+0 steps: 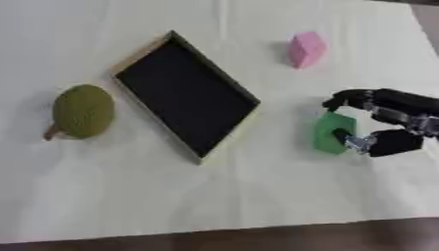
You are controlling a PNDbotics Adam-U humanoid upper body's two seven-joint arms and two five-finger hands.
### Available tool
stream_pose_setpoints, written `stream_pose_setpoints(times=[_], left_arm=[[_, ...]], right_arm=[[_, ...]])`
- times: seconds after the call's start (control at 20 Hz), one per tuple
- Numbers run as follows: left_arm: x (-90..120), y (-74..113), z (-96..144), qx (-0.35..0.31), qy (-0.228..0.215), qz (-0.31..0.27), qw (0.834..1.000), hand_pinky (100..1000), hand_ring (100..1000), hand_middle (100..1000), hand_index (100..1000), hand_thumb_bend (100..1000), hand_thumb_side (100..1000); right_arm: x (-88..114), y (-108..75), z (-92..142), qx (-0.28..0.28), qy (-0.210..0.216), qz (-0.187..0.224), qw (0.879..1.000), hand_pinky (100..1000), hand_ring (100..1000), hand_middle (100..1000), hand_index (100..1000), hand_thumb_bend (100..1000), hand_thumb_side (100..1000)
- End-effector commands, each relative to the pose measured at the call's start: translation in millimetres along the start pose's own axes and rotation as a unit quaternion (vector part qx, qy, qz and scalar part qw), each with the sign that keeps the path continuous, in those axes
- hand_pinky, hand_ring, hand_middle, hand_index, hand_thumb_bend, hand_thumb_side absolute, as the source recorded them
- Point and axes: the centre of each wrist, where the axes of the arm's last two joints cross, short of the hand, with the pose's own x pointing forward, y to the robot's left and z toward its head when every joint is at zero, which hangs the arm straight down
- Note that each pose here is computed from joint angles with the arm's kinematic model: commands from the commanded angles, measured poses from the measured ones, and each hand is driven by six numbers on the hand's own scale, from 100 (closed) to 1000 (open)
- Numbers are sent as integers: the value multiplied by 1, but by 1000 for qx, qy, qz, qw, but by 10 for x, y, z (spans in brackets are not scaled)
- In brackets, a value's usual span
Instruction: Pick up objects on the table and place them in the box.
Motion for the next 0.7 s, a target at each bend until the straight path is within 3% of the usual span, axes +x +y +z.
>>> stream_pose_setpoints(times=[0.05, 0.7], left_arm=[[57, 22, -60, -4, -14, -2, 1000, 688, 786, 786, 811, 100, 650], [54, 33, -49, -7, -9, -5, 1000, 688, 787, 788, 811, 100, 654]], right_arm=[[-37, -93, 69, -14, 8, 4, 1000, 1000, 1000, 796, 960, 100, 700], [156, -257, 190, -46, -28, -36, 998, 1000, 1000, 782, 959, 100, 749]])
